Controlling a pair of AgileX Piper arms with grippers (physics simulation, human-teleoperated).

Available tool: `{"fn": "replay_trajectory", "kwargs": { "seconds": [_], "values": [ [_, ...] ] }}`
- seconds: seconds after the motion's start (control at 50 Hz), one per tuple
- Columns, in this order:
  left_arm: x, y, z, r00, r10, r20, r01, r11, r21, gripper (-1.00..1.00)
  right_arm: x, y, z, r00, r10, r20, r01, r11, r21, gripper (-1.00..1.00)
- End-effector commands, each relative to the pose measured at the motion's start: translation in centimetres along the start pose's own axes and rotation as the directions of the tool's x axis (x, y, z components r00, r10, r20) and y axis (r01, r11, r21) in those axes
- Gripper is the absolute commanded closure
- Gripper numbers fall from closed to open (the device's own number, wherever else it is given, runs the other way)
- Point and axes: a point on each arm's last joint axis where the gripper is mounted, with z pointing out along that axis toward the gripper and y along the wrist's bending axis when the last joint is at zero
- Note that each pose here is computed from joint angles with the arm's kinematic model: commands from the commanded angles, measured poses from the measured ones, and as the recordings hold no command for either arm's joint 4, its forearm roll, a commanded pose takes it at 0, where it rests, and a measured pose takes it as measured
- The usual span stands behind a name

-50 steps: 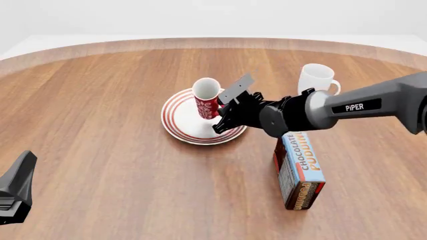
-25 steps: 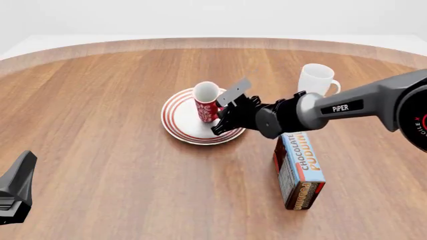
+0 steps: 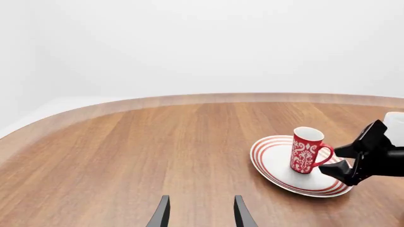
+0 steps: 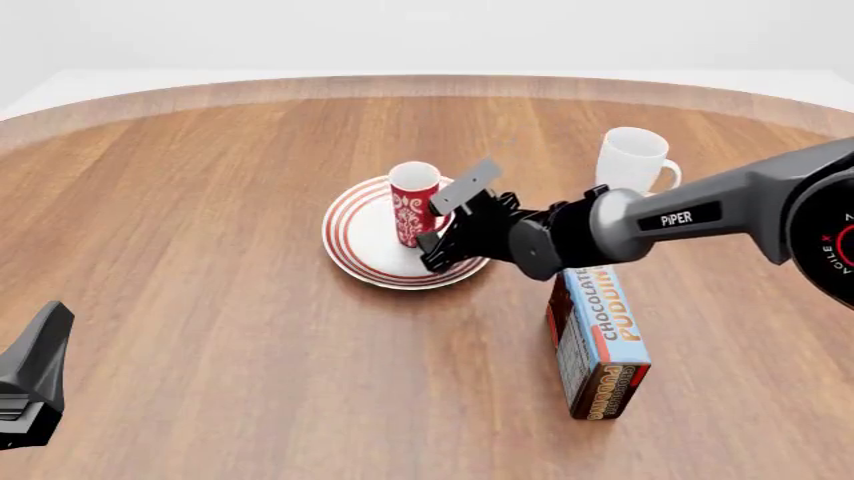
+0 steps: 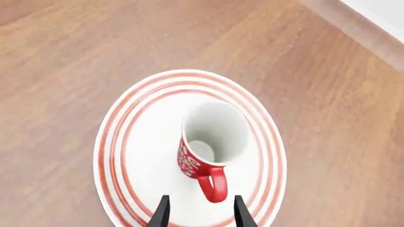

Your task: Pick up the red mug and put it on the plate

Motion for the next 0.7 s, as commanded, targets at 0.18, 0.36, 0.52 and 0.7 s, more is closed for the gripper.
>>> {"fn": "replay_trajectory", "kwargs": {
  "seconds": [0.18,0.36,0.52,0.7],
  "values": [
    [0.0,0.0,0.0,1.0,0.0,0.0,0.0,1.0,0.0,-1.0,-0.2,-0.5,-1.5,0.999,-0.001,0.04,0.0,1.0,0.02,-1.0],
    [0.0,0.0,0.0,1.0,0.0,0.0,0.0,1.0,0.0,-1.0,-0.1,0.3,-2.8,0.999,0.015,0.052,-0.015,1.0,0.006,-1.0],
    [0.0,0.0,0.0,1.0,0.0,0.0,0.0,1.0,0.0,-1.0,-0.7,0.5,-5.1,0.997,0.018,0.077,-0.019,1.0,0.003,-1.0],
    [0.0,0.0,0.0,1.0,0.0,0.0,0.0,1.0,0.0,-1.0,-0.4,0.7,-6.8,0.995,0.028,0.094,-0.029,1.0,0.001,-1.0]
  ]
}}
